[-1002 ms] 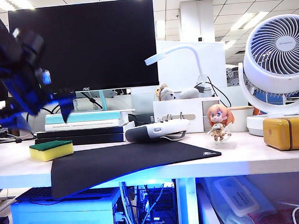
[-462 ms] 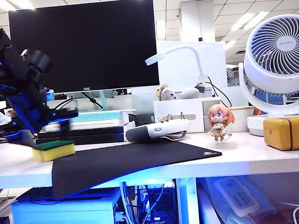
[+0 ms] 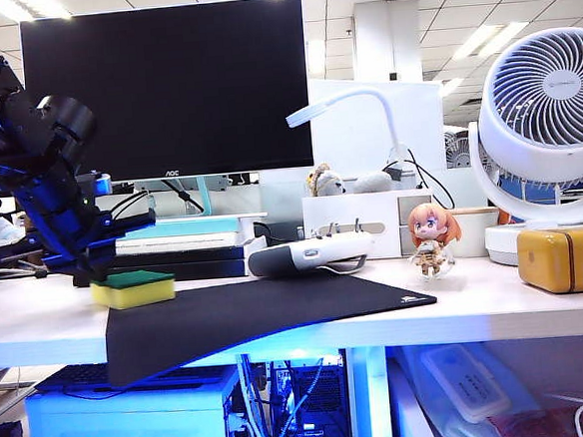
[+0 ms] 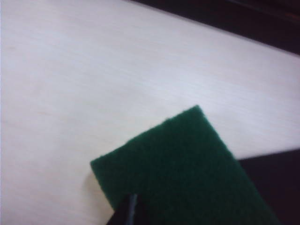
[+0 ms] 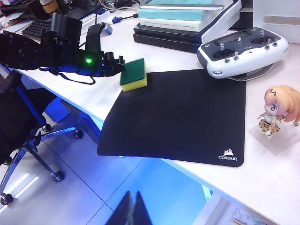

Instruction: Open the drawer, place the cleaning sponge inside, then close the drawer.

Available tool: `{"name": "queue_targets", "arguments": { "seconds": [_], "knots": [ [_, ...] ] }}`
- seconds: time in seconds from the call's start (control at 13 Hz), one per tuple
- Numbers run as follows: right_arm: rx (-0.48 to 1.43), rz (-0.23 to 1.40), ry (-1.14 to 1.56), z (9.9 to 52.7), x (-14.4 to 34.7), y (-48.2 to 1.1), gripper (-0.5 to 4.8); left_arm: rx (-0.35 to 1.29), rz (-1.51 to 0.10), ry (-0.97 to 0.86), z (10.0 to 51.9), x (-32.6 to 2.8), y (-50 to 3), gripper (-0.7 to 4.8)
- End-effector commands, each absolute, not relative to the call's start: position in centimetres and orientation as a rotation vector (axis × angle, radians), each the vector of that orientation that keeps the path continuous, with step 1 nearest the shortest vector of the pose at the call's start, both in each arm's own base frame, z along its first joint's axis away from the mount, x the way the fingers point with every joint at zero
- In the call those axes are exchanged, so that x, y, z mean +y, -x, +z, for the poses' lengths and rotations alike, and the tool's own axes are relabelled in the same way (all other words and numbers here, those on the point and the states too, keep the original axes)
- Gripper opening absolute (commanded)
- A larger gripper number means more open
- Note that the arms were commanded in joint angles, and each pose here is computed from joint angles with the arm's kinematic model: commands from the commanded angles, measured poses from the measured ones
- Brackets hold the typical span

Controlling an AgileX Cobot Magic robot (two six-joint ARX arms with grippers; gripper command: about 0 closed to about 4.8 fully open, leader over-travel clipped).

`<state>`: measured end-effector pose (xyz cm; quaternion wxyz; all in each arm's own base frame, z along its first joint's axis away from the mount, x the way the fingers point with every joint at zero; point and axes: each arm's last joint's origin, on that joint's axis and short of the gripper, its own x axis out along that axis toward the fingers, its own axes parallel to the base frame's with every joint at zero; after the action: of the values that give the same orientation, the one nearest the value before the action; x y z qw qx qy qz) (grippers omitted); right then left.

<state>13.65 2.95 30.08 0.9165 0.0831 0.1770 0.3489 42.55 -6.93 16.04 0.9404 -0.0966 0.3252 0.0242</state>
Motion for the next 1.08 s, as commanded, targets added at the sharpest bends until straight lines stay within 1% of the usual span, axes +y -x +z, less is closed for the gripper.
{"name": "queue_targets", "arguments": {
  "seconds": [0.08,0.15,0.46,0.54,0.62,0.69,0.85,1.08],
  "knots": [
    [0.345,0.717,-0.166,30.4,2.9,-13.6,-0.06,0.623,-0.047,0.212,17.7,-7.3,-42.4,-0.07],
    [0.344,0.715,-0.166,30.4,2.9,-13.6,-0.06,0.588,-0.092,0.227,19.2,-7.4,-42.2,-0.07],
    [0.344,0.715,-0.166,30.4,2.9,-13.6,-0.06,0.550,-0.189,0.257,21.6,-7.7,-41.6,-0.07],
    [0.344,0.715,-0.166,30.4,2.9,-13.6,-0.06,0.569,-0.169,0.320,21.6,-7.7,-41.5,1.84],
    [0.344,0.715,-0.167,30.4,2.9,-13.6,-0.06,0.612,-0.105,0.347,21.0,-7.6,-41.3,4.79],
    [0.344,0.715,-0.166,30.4,2.9,-13.6,-0.06,0.621,-0.062,0.370,20.6,-7.5,-41.4,4.79],
    [0.345,0.715,-0.167,30.4,2.9,-13.6,-0.06,0.617,-0.018,0.504,19.0,-7.7,-42.3,4.79],
    [0.346,0.715,-0.169,30.4,2.9,-13.6,-0.06,0.625,0.031,0.561,16.9,-8.0,-43.0,4.79]
  ]
}}
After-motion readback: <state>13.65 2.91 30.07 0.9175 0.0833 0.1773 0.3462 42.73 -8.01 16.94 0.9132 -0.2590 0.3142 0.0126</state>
